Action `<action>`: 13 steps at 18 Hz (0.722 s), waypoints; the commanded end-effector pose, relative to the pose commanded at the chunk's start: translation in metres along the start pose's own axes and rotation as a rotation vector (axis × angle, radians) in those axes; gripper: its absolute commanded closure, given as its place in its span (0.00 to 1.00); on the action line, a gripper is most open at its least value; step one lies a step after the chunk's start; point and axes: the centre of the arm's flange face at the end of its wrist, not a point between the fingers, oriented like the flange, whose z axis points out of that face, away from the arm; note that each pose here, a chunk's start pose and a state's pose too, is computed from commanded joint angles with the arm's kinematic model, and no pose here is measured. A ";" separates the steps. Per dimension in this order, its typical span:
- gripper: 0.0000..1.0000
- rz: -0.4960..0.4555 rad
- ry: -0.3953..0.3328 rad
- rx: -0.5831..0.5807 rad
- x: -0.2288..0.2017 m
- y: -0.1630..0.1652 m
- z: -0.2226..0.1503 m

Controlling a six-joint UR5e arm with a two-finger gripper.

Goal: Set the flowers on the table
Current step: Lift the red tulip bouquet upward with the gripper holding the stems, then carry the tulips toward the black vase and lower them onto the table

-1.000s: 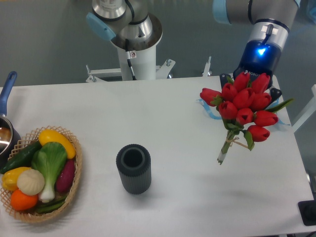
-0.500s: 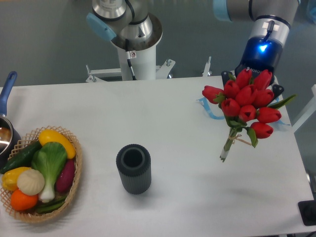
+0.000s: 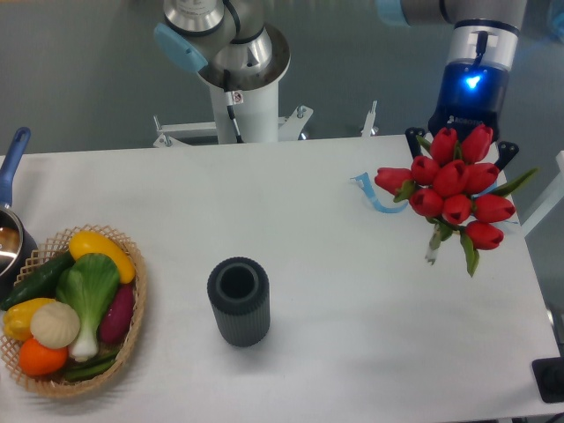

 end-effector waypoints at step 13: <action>0.68 0.355 0.018 -0.680 0.078 0.013 0.118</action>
